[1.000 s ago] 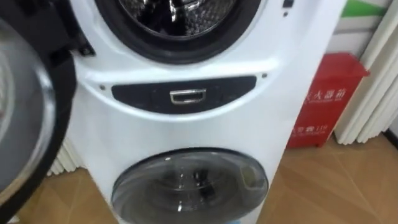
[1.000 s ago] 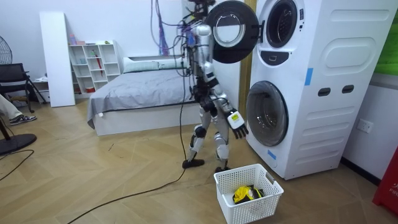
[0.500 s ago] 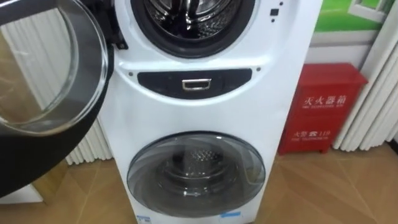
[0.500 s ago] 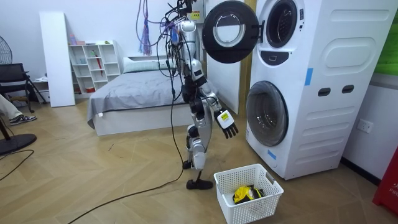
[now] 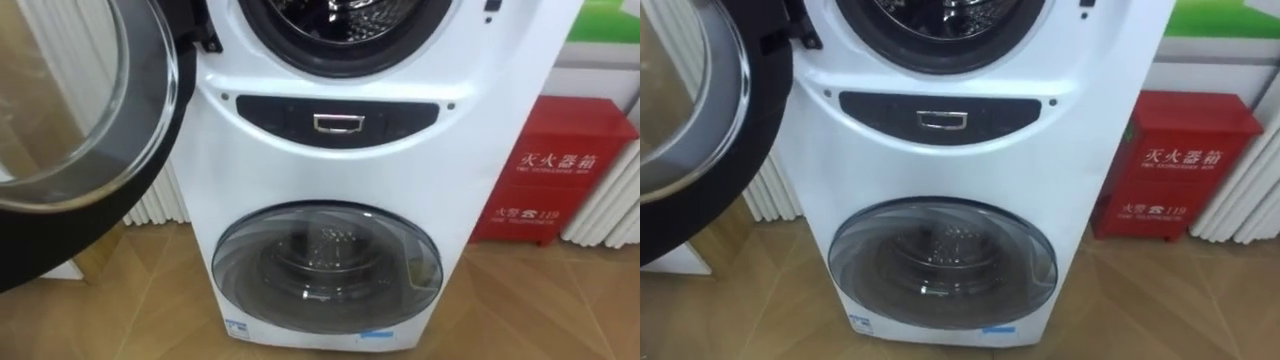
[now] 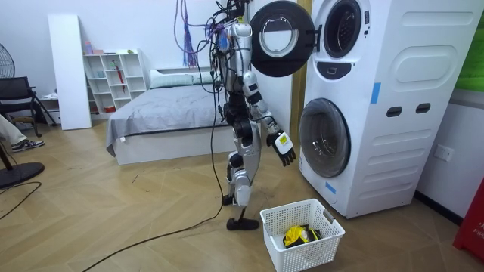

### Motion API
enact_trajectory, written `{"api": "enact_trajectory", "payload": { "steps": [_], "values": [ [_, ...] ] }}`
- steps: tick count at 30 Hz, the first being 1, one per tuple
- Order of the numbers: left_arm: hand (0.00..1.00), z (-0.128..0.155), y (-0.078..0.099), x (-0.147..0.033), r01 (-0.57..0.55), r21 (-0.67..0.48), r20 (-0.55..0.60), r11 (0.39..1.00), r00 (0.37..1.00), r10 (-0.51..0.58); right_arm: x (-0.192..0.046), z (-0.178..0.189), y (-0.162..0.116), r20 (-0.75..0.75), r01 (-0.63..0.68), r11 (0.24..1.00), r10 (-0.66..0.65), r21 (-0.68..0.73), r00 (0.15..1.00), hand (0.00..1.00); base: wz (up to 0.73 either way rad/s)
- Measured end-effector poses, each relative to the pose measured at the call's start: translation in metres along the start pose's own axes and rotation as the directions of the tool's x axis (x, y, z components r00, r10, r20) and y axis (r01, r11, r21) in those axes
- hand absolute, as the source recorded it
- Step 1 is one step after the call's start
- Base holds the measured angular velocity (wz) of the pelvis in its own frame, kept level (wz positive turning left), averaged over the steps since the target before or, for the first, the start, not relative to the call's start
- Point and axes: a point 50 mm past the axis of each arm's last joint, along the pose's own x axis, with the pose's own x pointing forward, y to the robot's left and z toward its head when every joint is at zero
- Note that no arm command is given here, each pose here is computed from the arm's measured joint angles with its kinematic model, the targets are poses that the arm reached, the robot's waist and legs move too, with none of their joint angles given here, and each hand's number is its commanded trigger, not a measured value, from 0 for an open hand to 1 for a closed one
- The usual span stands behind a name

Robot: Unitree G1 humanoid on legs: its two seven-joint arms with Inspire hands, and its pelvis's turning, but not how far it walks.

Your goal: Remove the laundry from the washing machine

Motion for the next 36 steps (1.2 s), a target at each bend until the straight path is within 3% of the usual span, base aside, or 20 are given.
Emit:
{"api": "enact_trajectory", "payload": {
  "steps": [5, 12, 15, 17, 18, 19, 20, 22, 23, 24, 27, 30, 32, 34, 36],
  "values": [
    [0.0, -0.002, 0.002, 0.0, -0.011, -0.052, -0.02, 0.999, 1.0, 0.01, 0.001, 0.008, -0.001, 0.031, 0.006, 1.0, -0.005, -0.022, 1.0, 0.0, 0.04],
    [0.0, -0.029, 0.016, -0.004, -0.129, -0.351, -0.159, 0.927, 0.984, 0.077, 0.0, 0.005, -0.006, 0.024, 0.037, 0.999, -0.037, -0.024, 0.999, 0.0, 0.0],
    [0.0, -0.019, 0.036, -0.001, -0.217, -0.48, -0.165, 0.85, 0.974, 0.156, -0.001, 0.004, -0.013, 0.027, 0.071, 0.997, -0.071, 0.008, 0.997, 0.0, 0.01],
    [0.0, 0.003, 0.061, 0.005, -0.276, -0.577, -0.135, 0.768, 0.96, 0.244, -0.003, 0.007, -0.02, 0.059, 0.107, 0.994, -0.108, 0.015, 0.992, 0.0, 0.0],
    [0.0, 0.024, 0.082, 0.007, -0.3, -0.653, -0.096, 0.695, 0.944, 0.317, -0.004, 0.007, -0.025, 0.07, 0.131, 0.991, -0.131, 0.017, 0.989, 0.0, -0.08],
    [0.0, 0.053, 0.104, 0.007, -0.299, -0.709, -0.033, 0.639, 0.919, 0.393, -0.006, 0.005, -0.029, 0.07, 0.151, 0.989, -0.151, 0.003, 0.986, 0.0, -0.07],
    [0.0, 0.068, 0.115, 0.005, -0.293, -0.731, 0.003, 0.617, 0.902, 0.432, -0.007, 0.004, -0.032, 0.073, 0.159, 0.987, -0.158, -0.006, 0.985, 0.0, -0.05],
    [0.0, 0.131, 0.162, -0.013, -0.244, -0.809, 0.15, 0.535, 0.794, 0.589, -0.01, 0.005, -0.036, 0.094, 0.189, 0.982, -0.187, -0.013, 0.978, 0.0, -0.02],
    [0.0, 0.147, 0.172, -0.022, -0.226, -0.82, 0.195, 0.525, 0.753, 0.629, -0.011, 0.004, -0.036, 0.099, 0.193, 0.981, -0.191, -0.012, 0.977, 0.0, -0.06],
    [0.0, 0.16, 0.19, -0.036, -0.282, -0.804, 0.221, 0.523, 0.674, 0.704, -0.013, 0.004, -0.035, 0.111, 0.195, 0.981, -0.192, -0.016, 0.975, 0.0, -0.05],
    [0.0, 0.18, 0.197, -0.06, -0.342, -0.775, 0.24, 0.532, 0.619, 0.748, -0.019, -0.01, -0.031, 0.078, 0.193, 0.981, -0.19, -0.032, 0.979, 0.0, 0.07],
    [0.0, 0.21, 0.19, -0.086, -0.365, -0.714, 0.326, 0.598, 0.582, 0.744, -0.032, -0.03, -0.036, 0.037, 0.235, 0.972, -0.234, -0.025, 0.972, 0.0, 0.22],
    [0.0, 0.222, 0.195, -0.099, -0.405, -0.668, 0.394, 0.624, 0.519, 0.759, -0.035, -0.035, -0.04, 0.023, 0.262, 0.965, -0.261, -0.028, 0.965, 0.0, 0.33],
    [0.0, 0.231, 0.207, -0.114, -0.513, -0.604, 0.46, 0.611, 0.402, 0.792, -0.032, -0.035, -0.04, 0.005, 0.261, 0.965, -0.261, -0.005, 0.965, 0.0, 0.39],
    [0.0, 0.24, 0.205, -0.129, -0.554, -0.578, 0.511, 0.599, 0.326, 0.795, -0.03, -0.035, -0.038, -0.006, 0.252, 0.968, -0.252, 0.015, 0.968, 0.0, 0.49]
  ]
}}
